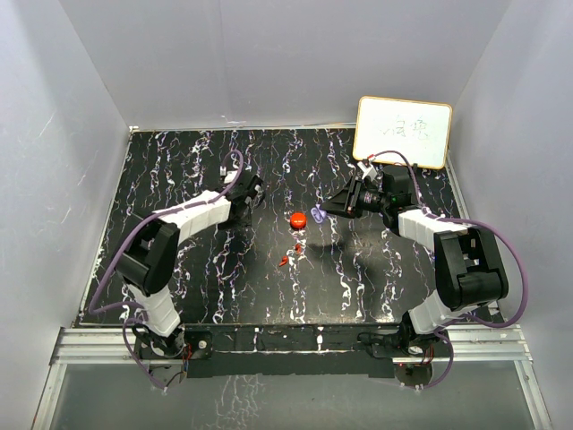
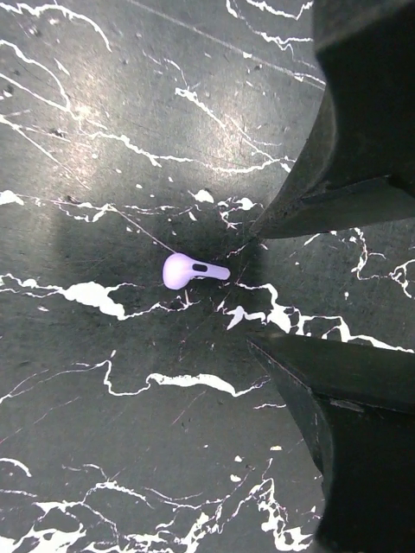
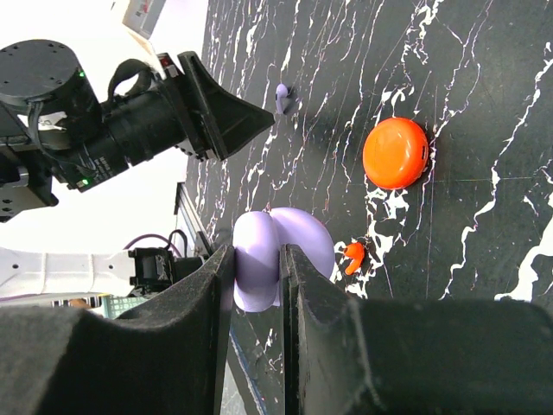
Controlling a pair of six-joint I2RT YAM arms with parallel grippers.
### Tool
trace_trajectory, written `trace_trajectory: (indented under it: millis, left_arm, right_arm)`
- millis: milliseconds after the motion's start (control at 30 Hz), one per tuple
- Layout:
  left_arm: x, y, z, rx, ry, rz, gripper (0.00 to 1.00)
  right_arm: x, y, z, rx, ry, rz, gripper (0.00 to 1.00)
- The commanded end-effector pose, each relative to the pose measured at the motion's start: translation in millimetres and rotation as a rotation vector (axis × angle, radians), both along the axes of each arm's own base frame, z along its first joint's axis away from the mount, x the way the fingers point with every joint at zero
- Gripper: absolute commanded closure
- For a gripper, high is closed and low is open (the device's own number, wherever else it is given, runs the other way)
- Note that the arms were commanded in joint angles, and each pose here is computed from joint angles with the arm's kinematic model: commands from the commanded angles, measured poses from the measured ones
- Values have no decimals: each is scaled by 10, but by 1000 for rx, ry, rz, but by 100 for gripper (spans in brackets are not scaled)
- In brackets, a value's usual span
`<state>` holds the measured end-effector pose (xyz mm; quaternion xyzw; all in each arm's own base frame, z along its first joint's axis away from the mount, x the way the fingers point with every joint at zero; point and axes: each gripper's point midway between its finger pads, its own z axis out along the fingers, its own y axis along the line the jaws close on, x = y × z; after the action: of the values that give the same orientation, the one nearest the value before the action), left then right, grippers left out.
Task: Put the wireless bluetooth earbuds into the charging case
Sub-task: Pick up the earbud from the center of the board.
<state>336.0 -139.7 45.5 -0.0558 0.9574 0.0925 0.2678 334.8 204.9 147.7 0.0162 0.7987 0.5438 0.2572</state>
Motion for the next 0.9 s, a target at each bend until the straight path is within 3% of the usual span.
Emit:
trace_trajectory:
  millis: [0, 867]
  left_arm:
    - [10, -3, 48, -5, 25, -13, 54]
    - [161, 29, -233, 1, 90, -29, 61]
  right_arm:
    - [48, 36, 203, 23, -94, 19, 100]
    - [63, 41, 181, 24, -90, 20, 100]
